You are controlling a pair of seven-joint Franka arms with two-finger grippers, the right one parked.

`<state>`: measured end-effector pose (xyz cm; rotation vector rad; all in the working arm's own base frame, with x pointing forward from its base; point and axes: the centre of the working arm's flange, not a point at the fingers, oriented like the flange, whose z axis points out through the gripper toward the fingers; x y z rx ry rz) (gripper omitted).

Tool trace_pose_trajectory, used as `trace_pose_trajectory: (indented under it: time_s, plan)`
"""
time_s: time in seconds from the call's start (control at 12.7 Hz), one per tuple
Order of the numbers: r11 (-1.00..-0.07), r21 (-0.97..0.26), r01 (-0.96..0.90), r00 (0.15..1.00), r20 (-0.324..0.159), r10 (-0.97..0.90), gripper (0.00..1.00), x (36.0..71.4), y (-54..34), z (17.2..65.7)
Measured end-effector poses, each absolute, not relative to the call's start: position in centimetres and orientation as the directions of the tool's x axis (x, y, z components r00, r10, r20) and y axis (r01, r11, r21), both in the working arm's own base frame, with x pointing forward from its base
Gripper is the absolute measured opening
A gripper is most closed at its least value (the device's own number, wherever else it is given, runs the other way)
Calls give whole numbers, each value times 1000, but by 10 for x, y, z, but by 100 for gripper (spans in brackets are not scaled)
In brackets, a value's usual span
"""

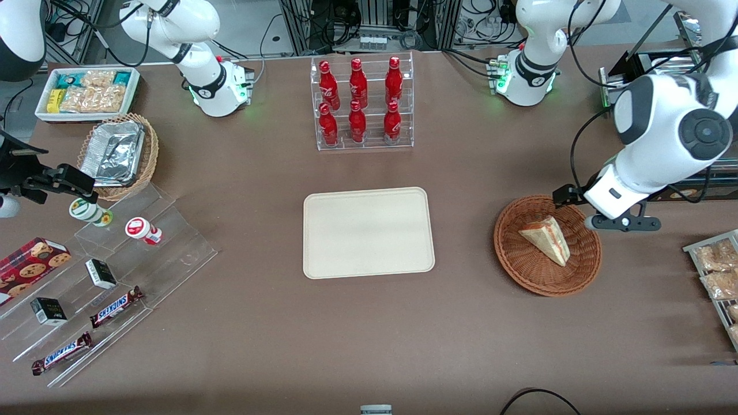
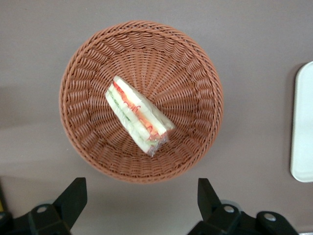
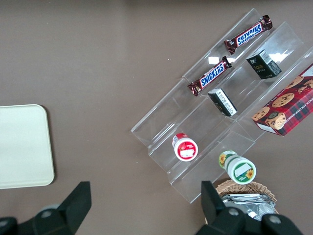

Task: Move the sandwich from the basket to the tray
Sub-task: 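Move the left gripper over the wicker basket above the wrapped sandwich, then lower the open left gripper onto the sandwich in the basket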

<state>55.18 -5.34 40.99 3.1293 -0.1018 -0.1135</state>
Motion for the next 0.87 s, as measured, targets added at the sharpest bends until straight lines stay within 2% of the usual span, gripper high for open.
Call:
trace_pose_trajectory:
  time_s: [0.24,0.55,0.71,0.87]
  plan:
    - [-1000,12,-16,998,-53,-17,100,549,-52,373]
    - [-984,4,180,982,-55,180,100,549,-52,354]
    - [-941,9,340,940,-26,339,100,548,-51,344]
    - [-877,10,480,877,-19,479,100,544,-51,336]
